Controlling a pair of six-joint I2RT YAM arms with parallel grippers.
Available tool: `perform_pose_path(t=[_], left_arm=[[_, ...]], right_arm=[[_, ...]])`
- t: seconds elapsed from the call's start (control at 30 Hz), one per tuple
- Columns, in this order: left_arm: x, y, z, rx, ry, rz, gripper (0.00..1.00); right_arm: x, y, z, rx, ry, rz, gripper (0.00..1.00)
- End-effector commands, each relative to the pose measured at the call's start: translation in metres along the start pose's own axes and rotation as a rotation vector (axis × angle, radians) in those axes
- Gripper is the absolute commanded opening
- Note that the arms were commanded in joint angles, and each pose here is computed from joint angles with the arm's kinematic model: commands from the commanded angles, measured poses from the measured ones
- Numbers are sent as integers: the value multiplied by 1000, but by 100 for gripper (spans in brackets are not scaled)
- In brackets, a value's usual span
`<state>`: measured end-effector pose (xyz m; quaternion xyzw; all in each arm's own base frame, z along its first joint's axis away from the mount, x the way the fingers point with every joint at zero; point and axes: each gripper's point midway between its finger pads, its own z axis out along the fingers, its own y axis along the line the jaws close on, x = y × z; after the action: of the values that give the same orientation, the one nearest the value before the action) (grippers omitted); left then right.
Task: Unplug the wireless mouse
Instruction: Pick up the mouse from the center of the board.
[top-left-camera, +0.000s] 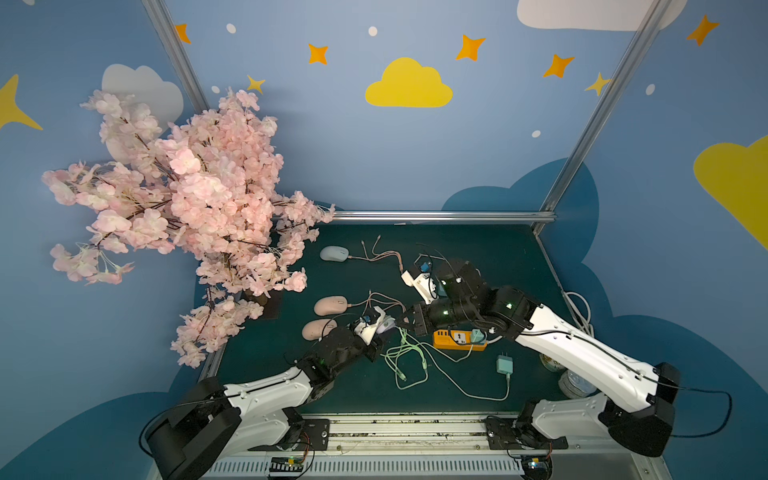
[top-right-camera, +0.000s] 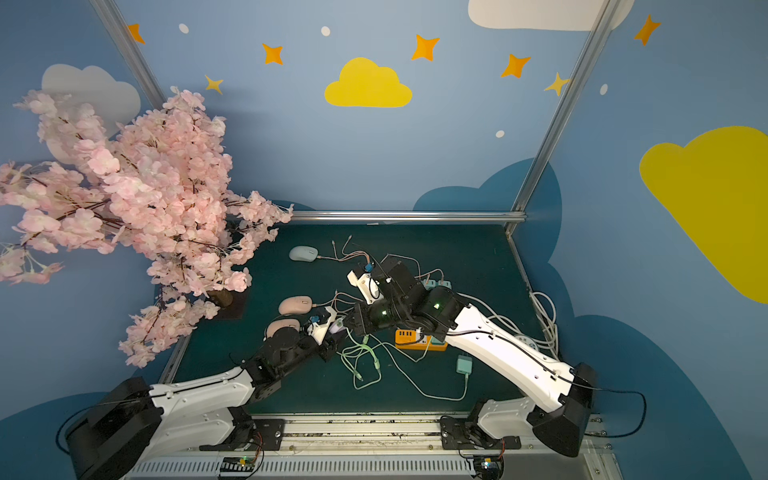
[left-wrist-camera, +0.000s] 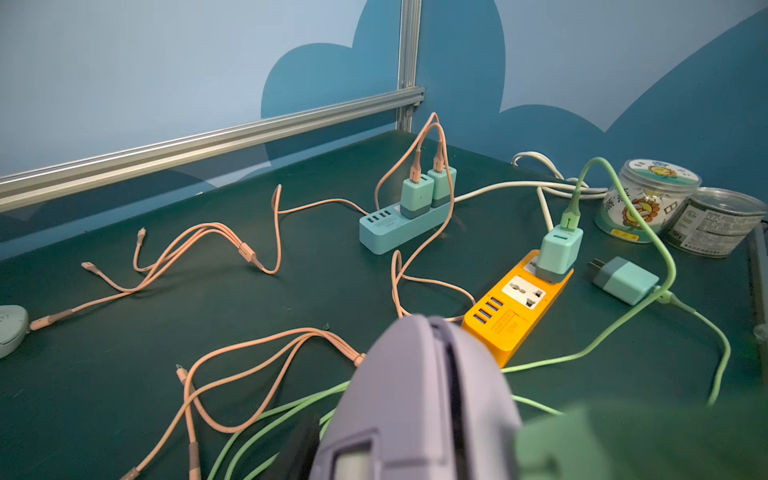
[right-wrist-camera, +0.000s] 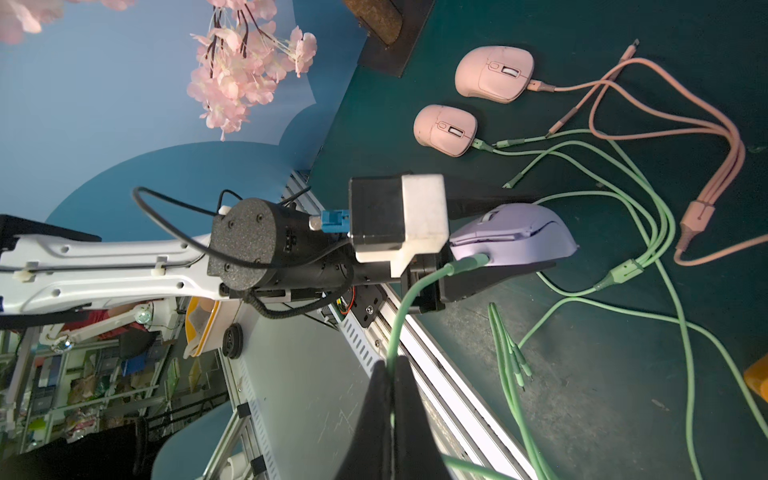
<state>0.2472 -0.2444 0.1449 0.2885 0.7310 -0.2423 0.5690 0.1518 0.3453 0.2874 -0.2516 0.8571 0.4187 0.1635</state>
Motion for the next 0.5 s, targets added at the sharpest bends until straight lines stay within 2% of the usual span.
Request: perform_pose_path(t=[0.0,0.17,0.3,0.33,0.43,0.47], left_arm=[[-4,3,-5,-5,-19,-6,45],[-3,6,-10,0,-11,-7,39],[-4,3,-16,26,-6,4,40],[-4,1,-17,41,1,14,40],[-3,-8,-19,90,32,34,39],[-4,-9,-20,101,43,37,39]], right_arm=[[-4,10,-13,1,-19,-71,0],[-4,3,-16,46,-24,-95,0],[-11,-14,-23,136,-62,-174,0],[-9,-22,-25,176,-51,-218,7],[-5,-49,-31,317,-19,-275,12],[-2,-50,-31,320,-6,-290,16]])
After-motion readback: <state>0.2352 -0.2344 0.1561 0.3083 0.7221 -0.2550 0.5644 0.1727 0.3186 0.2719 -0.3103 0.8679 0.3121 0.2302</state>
